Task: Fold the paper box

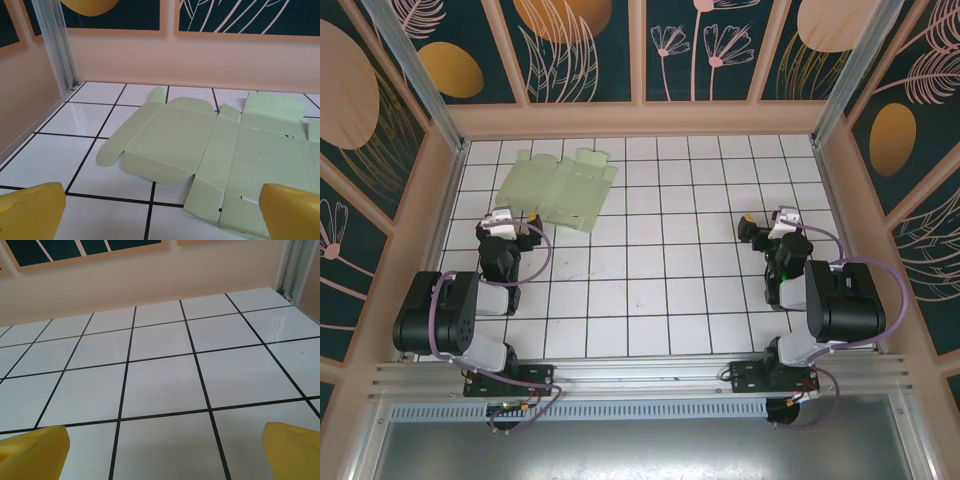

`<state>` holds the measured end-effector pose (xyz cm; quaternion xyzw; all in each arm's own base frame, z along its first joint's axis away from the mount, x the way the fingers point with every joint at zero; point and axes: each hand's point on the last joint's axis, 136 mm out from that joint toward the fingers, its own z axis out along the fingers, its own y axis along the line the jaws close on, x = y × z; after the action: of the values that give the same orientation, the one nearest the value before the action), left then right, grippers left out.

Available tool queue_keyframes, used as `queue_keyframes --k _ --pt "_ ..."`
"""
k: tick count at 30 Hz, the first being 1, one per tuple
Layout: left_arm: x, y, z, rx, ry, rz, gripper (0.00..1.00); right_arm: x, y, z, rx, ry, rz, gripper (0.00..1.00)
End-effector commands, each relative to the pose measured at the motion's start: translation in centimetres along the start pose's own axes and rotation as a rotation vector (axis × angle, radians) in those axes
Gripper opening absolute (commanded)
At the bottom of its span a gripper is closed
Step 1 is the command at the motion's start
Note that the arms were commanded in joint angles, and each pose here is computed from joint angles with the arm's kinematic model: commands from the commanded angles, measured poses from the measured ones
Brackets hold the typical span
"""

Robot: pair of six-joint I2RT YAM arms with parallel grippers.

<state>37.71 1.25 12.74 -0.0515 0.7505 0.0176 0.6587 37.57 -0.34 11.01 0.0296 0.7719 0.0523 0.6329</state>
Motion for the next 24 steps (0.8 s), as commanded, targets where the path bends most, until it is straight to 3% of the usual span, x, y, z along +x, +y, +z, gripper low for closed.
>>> queue_keyframes --k 1,24 --pt "-0.87 -0.02 -0.12 0.008 -0.037 -0.007 0.99 -1.18 -0.08 0.07 0.015 -0.047 0.002 0.99" --pt "-1.46 0.59 -0.25 -0.028 -0.049 -0.016 0.99 -1.68 0.11 0.02 0.015 -0.05 -0.007 0.99"
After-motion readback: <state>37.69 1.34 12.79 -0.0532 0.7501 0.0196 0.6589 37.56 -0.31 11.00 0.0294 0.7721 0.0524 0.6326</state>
